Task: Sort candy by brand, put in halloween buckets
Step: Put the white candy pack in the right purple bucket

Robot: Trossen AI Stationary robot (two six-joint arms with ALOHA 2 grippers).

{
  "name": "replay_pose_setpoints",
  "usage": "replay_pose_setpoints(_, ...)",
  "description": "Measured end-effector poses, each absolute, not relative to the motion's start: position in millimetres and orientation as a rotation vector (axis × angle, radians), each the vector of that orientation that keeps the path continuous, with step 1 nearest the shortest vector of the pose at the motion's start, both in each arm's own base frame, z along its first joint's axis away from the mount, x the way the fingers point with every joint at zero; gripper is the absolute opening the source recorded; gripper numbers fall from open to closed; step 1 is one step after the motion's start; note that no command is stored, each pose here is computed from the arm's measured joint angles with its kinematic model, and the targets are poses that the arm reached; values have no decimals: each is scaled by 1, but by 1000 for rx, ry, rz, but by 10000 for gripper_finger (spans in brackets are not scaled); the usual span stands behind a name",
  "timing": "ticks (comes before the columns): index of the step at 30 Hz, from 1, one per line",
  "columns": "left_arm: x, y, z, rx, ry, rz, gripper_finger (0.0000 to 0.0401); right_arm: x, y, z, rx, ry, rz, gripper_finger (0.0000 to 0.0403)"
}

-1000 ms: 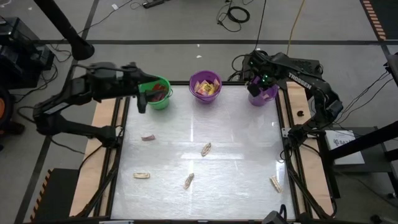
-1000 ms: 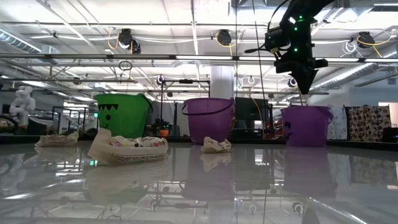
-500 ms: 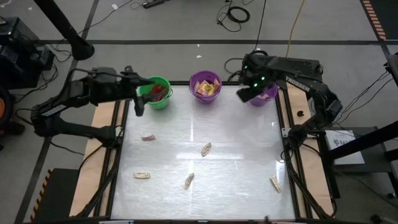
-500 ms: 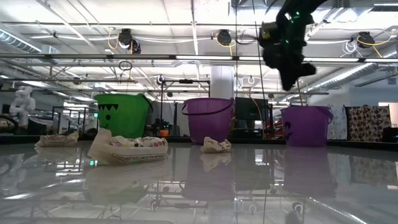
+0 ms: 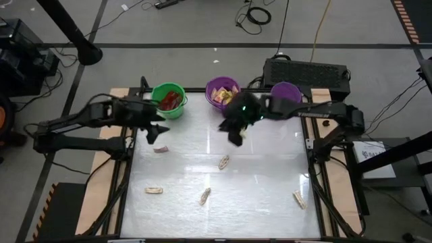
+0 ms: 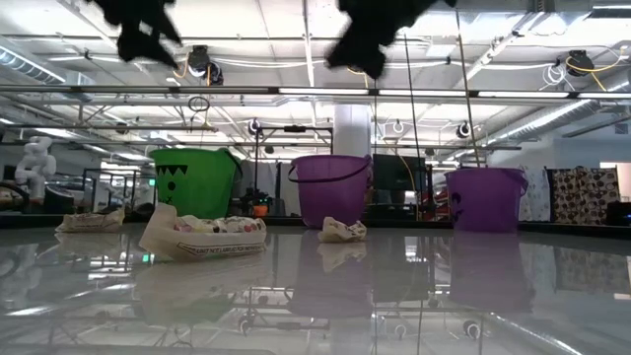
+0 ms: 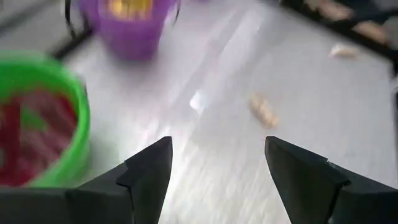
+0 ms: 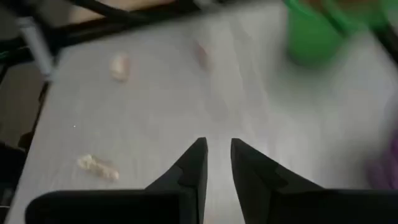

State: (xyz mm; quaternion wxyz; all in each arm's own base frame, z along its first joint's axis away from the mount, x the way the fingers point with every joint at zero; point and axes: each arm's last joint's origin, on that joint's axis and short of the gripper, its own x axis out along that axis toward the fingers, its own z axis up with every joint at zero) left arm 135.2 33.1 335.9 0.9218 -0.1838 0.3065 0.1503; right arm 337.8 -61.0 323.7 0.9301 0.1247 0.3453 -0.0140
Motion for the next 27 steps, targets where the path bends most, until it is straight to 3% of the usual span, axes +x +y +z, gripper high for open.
replay_pose_setpoints(4,138,30,302,-490,769,288,262,376,-38,320,57,495,97,64)
replay_pose_setpoints(7,136,26,282,-573,894,257,262,408,-34,302,26,354,116,64)
replay_pose_setpoints(17,120,23,263,-637,1116,417,262,505,-41,187,136,269,161,71)
replay_pose_setpoints(22,112,22,257,-674,1261,493,262,547,-41,146,248,289,249,112)
replay_pose_setpoints(27,112,21,257,-687,1272,477,262,575,-46,129,276,280,235,178)
